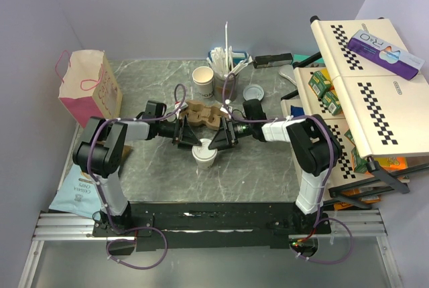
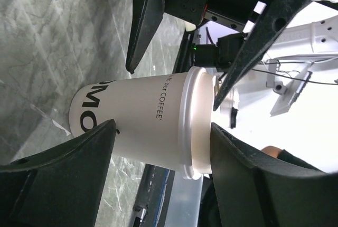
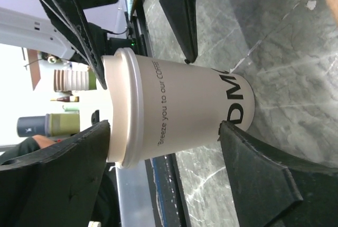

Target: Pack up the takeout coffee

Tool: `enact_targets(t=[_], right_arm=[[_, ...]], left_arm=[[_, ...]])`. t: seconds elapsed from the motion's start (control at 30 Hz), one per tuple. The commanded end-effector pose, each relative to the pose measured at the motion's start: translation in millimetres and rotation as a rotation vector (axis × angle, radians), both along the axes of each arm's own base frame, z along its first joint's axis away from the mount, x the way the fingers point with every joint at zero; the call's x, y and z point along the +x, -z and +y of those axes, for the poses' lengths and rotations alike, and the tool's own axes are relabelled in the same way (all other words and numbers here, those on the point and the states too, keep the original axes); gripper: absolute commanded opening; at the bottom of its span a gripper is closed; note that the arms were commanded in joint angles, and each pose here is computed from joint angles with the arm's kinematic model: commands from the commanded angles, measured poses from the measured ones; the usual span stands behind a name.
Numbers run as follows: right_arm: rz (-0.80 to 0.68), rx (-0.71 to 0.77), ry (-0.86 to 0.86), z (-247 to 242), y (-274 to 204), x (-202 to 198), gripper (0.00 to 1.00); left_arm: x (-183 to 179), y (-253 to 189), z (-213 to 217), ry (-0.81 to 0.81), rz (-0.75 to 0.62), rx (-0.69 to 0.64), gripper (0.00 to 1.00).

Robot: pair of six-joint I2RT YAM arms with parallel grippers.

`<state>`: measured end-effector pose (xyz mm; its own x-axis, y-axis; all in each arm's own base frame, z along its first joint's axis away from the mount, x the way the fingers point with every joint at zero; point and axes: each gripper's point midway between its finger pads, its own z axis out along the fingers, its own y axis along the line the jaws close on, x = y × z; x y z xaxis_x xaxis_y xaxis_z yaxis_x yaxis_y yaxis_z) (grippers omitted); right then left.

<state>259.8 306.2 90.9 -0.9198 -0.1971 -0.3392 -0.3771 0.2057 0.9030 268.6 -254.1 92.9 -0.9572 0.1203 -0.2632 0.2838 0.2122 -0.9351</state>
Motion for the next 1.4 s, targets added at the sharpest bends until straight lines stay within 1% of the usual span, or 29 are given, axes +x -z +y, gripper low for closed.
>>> enact_targets(t=[0.0,0.07,0.1,0.2,0.37,0.57,0.67,0.83,0.9,0.97,1.13,1.17,1.23,1.27,1.3,1.33,1.37], right_arm=[[-0.075,0.011,-0.017,0.8,-13.0,-8.7,0.91],[-0.096,0.035,-0.029,2.2,-20.8,-10.5,0.95],[-0.098,0.044,-0.035,2.3,-22.3,-12.6,1.00],[-0.097,0.058,-0.056,6.5,-28.5,-18.2,1.00],[-0.133,0.006,-0.098,15.1,-18.3,-29.3,1.00],[-0.124,-0.054,-0.108,11.5,8.3,-40.0,1.00],[-0.143,-0.101,-0.100,7.3,26.1,-38.8,1.00],[-0.237,-0.172,-0.074,3.5,52.1,-30.8,1.00],[-0.216,-0.173,-0.070,2.1,57.1,-32.7,0.99],[-0.197,-0.125,-0.073,4.8,44.6,-33.1,0.99],[-0.253,-0.045,-0.070,9.2,-6.9,-18.2,1.00],[-0.266,-0.045,-0.075,9.2,-15.5,-14.4,1.00],[-0.314,-0.036,-0.085,11.5,-33.5,-7.3,1.00],[-0.342,-0.037,-0.101,11.1,-35.7,-6.4,1.00],[-0.315,-0.065,-0.108,8.0,-33.6,-9.6,1.00],[-0.336,-0.067,-0.110,9.2,-39.2,-4.4,1.00],[-0.344,-0.078,-0.120,7.8,-37.5,-3.6,1.00]], left_arm=[[2.2,18.7,2.8,-0.048,-0.064,0.098,0.74],[3.5,16.4,2.6,-0.049,-0.073,0.098,0.74],[4.1,15.5,1.9,-0.048,-0.074,0.098,0.74],[4.7,15.5,2.0,-0.046,-0.076,0.100,0.74],[3.4,16.5,1.5,-0.046,-0.077,0.102,0.74],[-0.7,24.9,3.3,-0.040,-0.065,0.115,0.74],[-3.2,32.5,4.5,-0.037,-0.053,0.125,0.74],[-4.4,55.4,10.2,-0.044,-0.009,0.169,0.73],[-3.7,58.1,12.4,-0.042,0.015,0.154,0.73],[4.0,44.3,8.9,-0.026,-0.011,0.113,0.75],[32.5,-18.3,-4.5,-0.013,-0.203,0.042,0.80],[30.5,-23.4,-5.5,-0.004,-0.192,0.039,0.81],[31.9,-33.4,-5.7,0.002,-0.214,0.043,0.81],[30.9,-34.9,-4.5,0.002,-0.213,0.049,0.82],[31.0,-36.4,-3.6,0.006,-0.241,0.055,0.82],[31.2,-35.6,-3.3,0.006,-0.246,0.066,0.83],[29.3,-32.9,-0.5,0.005,-0.225,0.079,0.83]])
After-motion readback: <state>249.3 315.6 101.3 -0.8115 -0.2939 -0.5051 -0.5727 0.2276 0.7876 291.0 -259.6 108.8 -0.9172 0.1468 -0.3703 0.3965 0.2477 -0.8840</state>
